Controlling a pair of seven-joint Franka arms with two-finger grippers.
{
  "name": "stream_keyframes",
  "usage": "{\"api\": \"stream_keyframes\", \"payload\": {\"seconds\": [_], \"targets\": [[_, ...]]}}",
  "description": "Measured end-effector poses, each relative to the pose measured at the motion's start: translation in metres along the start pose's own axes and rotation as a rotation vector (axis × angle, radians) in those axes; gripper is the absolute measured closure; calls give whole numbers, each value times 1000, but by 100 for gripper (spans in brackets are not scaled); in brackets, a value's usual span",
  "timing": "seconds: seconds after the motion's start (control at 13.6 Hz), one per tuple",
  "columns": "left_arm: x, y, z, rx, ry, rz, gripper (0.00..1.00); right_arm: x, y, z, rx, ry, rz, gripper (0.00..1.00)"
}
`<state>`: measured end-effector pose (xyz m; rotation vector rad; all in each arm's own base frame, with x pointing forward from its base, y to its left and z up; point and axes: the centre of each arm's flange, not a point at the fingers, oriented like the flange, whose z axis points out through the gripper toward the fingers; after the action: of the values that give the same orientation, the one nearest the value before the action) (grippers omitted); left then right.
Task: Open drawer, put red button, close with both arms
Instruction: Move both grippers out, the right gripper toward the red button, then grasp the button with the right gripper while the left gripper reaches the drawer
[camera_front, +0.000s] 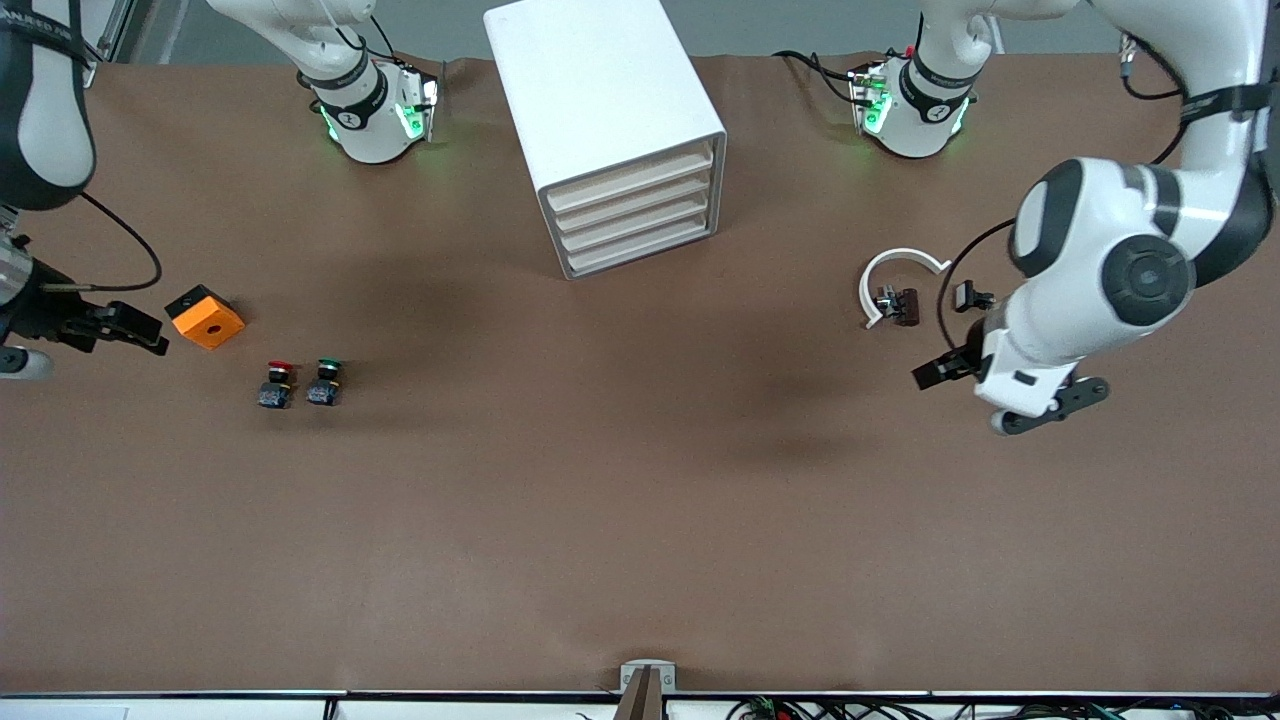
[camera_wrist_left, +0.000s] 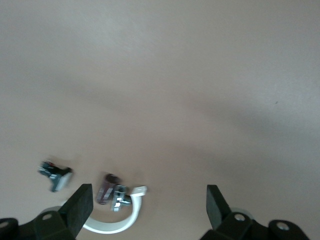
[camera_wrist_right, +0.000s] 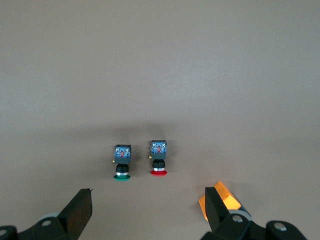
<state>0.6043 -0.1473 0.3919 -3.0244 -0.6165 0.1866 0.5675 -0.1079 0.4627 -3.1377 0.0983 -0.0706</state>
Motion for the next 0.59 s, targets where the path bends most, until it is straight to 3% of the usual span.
{"api": "stream_keyframes", "payload": {"seconds": [0.59], "targets": [[-49,76,57,44,-74,-303,0,-25,8,125,-7,-48,73,0]]}}
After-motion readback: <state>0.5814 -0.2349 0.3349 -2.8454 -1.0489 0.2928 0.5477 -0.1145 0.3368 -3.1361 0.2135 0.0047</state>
